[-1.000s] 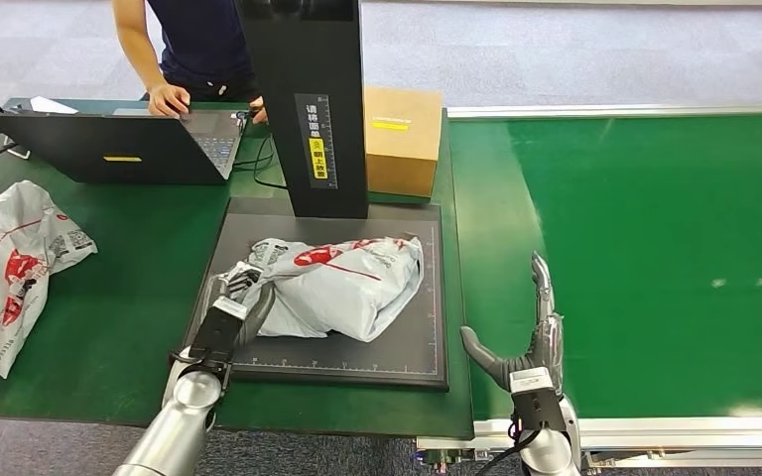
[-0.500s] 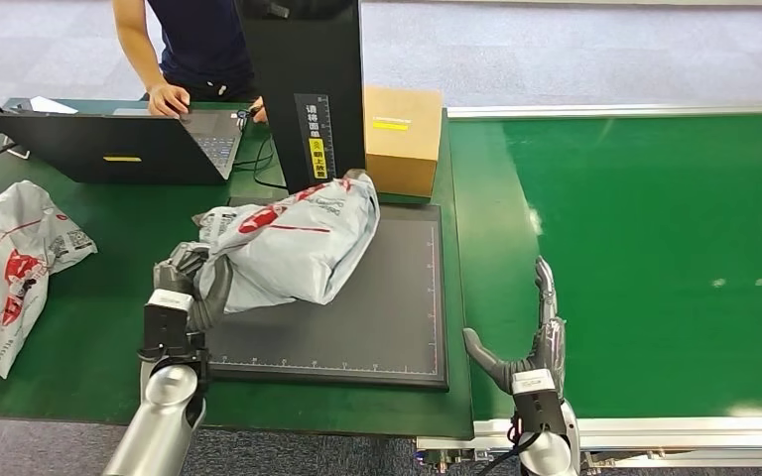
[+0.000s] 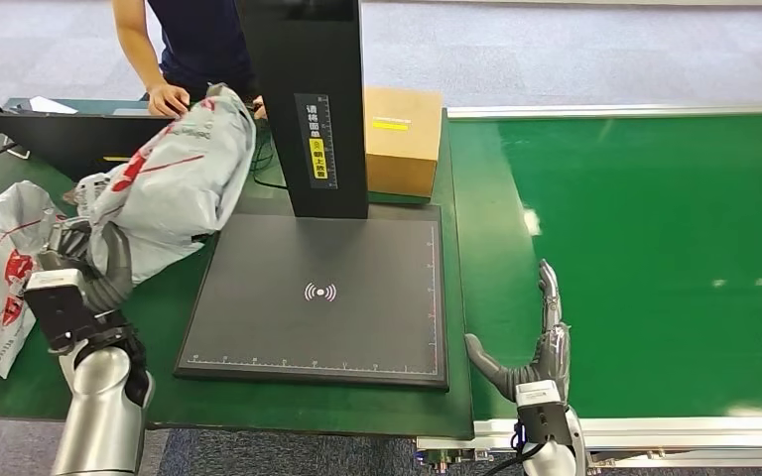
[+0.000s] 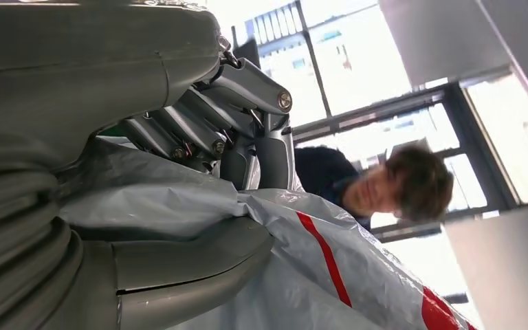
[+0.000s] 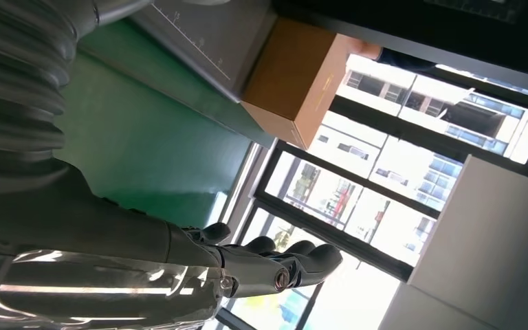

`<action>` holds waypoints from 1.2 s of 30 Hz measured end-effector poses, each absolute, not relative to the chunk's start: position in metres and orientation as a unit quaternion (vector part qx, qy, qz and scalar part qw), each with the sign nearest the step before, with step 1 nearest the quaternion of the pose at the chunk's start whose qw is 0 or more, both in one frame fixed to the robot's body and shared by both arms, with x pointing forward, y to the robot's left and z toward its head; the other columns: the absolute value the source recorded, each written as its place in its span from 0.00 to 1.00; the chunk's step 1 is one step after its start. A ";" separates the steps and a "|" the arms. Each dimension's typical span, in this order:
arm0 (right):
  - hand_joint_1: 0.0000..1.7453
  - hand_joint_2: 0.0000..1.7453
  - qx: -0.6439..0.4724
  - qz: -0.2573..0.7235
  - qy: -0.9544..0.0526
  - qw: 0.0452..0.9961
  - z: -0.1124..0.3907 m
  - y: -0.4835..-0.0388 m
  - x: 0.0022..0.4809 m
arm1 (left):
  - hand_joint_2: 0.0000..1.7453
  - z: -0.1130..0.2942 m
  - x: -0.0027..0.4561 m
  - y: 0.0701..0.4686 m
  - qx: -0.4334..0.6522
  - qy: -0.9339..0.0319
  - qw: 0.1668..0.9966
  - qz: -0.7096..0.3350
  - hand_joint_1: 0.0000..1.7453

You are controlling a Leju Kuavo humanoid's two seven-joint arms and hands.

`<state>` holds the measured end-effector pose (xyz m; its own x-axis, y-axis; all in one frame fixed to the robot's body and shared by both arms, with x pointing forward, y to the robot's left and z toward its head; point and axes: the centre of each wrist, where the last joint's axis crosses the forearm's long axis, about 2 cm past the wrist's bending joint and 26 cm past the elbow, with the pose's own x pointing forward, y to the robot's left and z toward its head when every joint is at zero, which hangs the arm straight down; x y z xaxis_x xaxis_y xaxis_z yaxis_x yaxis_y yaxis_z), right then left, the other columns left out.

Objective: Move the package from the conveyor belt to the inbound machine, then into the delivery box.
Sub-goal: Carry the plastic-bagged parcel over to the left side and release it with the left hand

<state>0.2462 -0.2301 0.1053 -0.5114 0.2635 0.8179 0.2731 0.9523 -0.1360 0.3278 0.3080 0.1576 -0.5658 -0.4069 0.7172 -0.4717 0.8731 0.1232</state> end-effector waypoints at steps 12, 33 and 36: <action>0.00 1.00 -0.155 -0.004 -0.871 0.466 0.108 -0.230 0.245 | 1.00 0.169 0.323 0.394 0.437 -0.814 0.361 0.128 1.00; 0.00 1.00 -0.166 -0.015 -0.868 0.468 0.108 -0.228 0.237 | 1.00 0.160 0.340 0.499 0.716 -0.521 0.462 -0.052 1.00; 0.00 1.00 -0.162 -0.014 -0.867 0.472 0.108 -0.226 0.237 | 1.00 0.159 0.334 0.513 0.731 -0.484 0.480 -0.043 1.00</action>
<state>0.2371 -0.2261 0.1084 -0.5023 0.2680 0.8221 0.2948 0.9469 -0.1286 0.3337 0.5126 0.1589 0.5287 -0.7479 0.4014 -0.6652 -0.0713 0.7433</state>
